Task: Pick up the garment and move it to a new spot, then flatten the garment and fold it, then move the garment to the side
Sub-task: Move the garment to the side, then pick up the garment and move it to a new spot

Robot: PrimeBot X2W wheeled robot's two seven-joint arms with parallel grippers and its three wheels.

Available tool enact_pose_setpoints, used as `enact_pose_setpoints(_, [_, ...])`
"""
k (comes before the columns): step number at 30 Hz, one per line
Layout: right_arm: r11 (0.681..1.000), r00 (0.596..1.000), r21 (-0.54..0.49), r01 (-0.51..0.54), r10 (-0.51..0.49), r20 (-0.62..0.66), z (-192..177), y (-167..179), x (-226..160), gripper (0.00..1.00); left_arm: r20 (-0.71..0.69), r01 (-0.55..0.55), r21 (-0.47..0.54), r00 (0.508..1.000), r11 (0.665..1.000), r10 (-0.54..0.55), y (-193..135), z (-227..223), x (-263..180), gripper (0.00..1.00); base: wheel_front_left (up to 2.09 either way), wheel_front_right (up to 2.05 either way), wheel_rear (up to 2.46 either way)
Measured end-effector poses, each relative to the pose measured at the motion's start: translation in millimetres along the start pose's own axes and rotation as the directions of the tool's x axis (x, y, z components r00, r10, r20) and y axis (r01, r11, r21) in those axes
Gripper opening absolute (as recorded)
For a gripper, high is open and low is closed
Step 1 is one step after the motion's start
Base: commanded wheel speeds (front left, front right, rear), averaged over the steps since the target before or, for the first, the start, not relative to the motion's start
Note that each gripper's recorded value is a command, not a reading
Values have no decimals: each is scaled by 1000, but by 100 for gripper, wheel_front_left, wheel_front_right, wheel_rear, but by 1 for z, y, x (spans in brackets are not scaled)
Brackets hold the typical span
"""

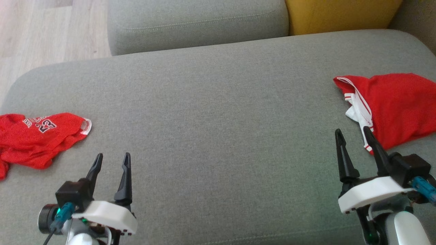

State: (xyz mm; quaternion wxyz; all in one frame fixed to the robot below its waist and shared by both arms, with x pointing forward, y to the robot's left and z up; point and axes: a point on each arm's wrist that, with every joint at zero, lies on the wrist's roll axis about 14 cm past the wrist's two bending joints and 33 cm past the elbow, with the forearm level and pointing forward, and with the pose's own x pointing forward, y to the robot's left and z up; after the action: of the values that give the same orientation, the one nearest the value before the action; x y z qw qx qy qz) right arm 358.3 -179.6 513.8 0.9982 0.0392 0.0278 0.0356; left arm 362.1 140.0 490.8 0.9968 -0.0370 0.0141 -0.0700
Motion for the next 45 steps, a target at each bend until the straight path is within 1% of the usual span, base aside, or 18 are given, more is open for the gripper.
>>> enact_pose_setpoints(20, [1000, 1000, -4, 0, 0, -6, -2, 0, 3, 100, -2, -9, 1, 1000, 1000, 9, 3, -1, -1, 100, 0, 0, 0])
enact_pose_setpoints(24, [1000, 1000, -9, -22, 22, -3, 0, 7, 7, 100, 2, -33, -5, 999, 999, 33, 9, 1, -4, 100, 0, 0, 0])
enact_pose_setpoints(28, [998, 998, -16, -69, 69, -1, 2, 23, 15, 100, 9, -77, -4, 997, 997, 77, 22, 3, -12, 100, 0, 0, 0])
enact_pose_setpoints(33, [988, 988, -22, -155, 155, 6, 7, 52, 25, 100, 25, -156, -5, 987, 988, 156, 44, 8, -29, 100, 0, 0, 0])
enact_pose_setpoints(40, [957, 957, -27, -290, 290, -6, 5, 99, 34, 100, 49, -281, -9, 958, 960, 281, 76, 14, -59, 100, 0, 0, 0])
enact_pose_setpoints(45, [923, 924, -31, -383, 382, -14, 5, 133, 40, 100, 62, -356, -14, 933, 935, 356, 95, 18, -79, 100, 0, 0, 0])
